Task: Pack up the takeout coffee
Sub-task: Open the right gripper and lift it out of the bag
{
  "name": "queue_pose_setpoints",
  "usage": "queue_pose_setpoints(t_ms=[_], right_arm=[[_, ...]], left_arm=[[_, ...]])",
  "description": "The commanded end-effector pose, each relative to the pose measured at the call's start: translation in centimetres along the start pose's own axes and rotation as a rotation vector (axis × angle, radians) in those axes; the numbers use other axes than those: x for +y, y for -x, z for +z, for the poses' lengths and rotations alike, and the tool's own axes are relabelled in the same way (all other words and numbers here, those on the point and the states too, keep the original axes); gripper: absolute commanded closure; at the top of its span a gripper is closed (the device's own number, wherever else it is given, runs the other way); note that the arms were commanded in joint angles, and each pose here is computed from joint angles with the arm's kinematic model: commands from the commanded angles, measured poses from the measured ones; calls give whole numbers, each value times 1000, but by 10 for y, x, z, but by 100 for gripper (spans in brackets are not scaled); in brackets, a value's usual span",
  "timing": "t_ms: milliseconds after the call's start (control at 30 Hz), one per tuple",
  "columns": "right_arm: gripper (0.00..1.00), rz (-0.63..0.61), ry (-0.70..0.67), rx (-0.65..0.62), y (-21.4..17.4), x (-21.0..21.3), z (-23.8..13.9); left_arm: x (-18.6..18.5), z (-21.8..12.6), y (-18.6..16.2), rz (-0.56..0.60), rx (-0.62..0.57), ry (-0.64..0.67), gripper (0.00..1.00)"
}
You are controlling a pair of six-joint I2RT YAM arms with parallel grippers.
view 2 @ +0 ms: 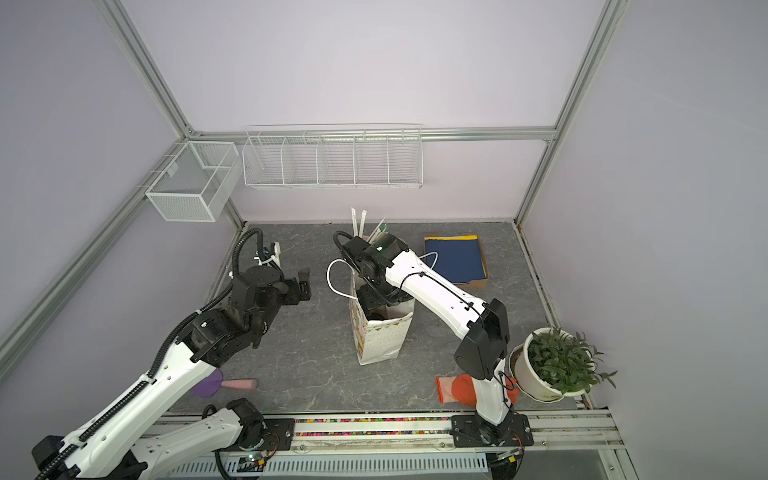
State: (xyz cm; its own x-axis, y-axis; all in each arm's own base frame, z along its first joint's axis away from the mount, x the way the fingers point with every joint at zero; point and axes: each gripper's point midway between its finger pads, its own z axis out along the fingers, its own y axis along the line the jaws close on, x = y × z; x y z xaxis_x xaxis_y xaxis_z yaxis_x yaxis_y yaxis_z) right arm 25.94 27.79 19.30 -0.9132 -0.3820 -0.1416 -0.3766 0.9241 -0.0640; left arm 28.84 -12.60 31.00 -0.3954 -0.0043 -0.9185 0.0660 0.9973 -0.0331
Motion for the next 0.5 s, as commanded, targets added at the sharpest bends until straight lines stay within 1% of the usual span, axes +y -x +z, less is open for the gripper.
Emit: queue_pose_setpoints(t_ms=[0, 133, 467], right_arm=[[7, -24, -37, 11, -3, -2, 0], [7, -34, -66, -1, 1, -4, -3], [8, -32, -14, -88, 18, 8, -30]], left_arm=[[0, 4, -5, -1, 11, 0, 0], [0, 4, -5, -1, 10, 0, 0], [0, 4, -5, 3, 13, 4, 0]])
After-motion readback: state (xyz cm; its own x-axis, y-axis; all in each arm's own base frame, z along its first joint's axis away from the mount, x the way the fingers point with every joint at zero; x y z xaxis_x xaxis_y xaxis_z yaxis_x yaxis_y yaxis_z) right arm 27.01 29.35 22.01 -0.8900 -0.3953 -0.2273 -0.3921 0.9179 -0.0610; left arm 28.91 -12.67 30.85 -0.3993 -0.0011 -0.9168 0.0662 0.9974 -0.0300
